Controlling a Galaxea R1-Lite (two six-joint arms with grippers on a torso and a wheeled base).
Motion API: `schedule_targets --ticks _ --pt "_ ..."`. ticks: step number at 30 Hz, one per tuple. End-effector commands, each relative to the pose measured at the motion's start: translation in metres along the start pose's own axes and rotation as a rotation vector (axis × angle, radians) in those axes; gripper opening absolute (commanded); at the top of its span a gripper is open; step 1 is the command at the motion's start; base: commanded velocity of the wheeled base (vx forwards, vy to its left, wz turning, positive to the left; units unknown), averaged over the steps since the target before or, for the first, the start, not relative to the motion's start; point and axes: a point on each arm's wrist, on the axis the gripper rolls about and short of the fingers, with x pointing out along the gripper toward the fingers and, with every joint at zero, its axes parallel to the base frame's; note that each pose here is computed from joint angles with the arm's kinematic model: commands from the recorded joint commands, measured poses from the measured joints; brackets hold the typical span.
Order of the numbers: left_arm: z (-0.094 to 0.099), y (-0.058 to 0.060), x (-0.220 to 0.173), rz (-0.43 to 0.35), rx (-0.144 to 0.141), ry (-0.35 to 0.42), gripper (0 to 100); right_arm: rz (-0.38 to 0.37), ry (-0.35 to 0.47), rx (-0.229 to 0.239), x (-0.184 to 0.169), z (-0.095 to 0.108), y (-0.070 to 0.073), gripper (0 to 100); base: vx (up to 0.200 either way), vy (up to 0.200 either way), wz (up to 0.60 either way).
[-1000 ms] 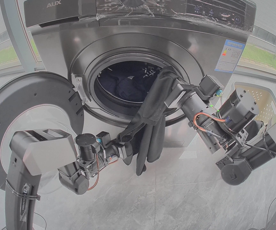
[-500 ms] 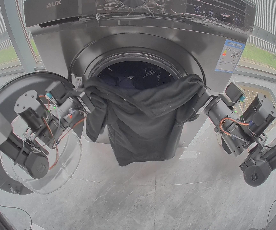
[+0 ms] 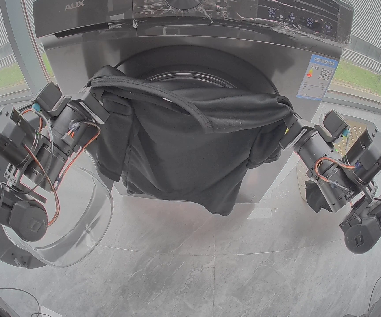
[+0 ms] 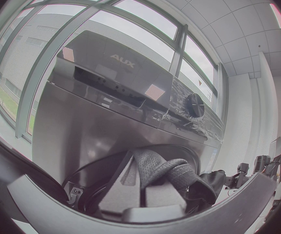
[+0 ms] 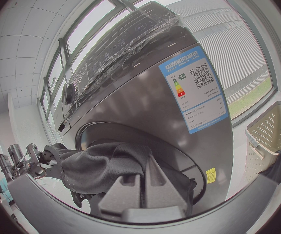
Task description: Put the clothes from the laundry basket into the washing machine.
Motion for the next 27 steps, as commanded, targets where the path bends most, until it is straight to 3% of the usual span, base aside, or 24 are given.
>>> schedule_targets --ticks 1,7,11,18,22,23,25,26,27 --pt "0.004 -0.002 -0.001 -0.01 0.0 -0.012 0 -0.006 -0.005 -0.001 0.0 0.002 -0.002 0 0.0 0.0 0.0" --pt "-0.002 -0.01 -0.004 -0.033 -0.014 0.018 0 -0.005 -0.006 -0.001 -0.001 0.003 -0.002 0 0.0 0.0 0.0" --pt "-0.028 -0.025 -0.01 -0.066 -0.052 0.107 0 -0.021 -0.013 -0.002 -0.005 0.007 -0.002 0 0.0 0.0 0.0" --pt "-0.038 -0.034 -0.007 -0.097 -0.07 0.129 0 -0.02 0.006 -0.004 -0.014 0.007 -0.001 0 0.0 0.0 0.0" --pt "-0.054 -0.051 -0.003 -0.148 -0.091 0.159 0 0.001 0.176 -0.023 -0.04 -0.025 0.001 0 0.0 0.0 0.0" --pt "-0.06 -0.06 -0.001 -0.174 -0.089 0.17 0 0.02 0.283 -0.024 -0.051 -0.051 0.006 0 0.0 0.0 0.0" --pt "-0.066 -0.066 0.0 -0.192 -0.079 0.177 0 0.027 0.381 -0.014 -0.059 -0.076 0.009 0 0.0 0.0 0.0" --pt "-0.069 -0.067 0.001 -0.194 -0.078 0.182 0 0.024 0.417 -0.02 -0.062 -0.086 0.009 100 0.0 0.0 0.0" --pt "-0.071 -0.067 0.001 -0.195 -0.076 0.186 0 0.022 0.447 -0.033 -0.064 -0.094 0.008 100 0.0 0.0 0.0"
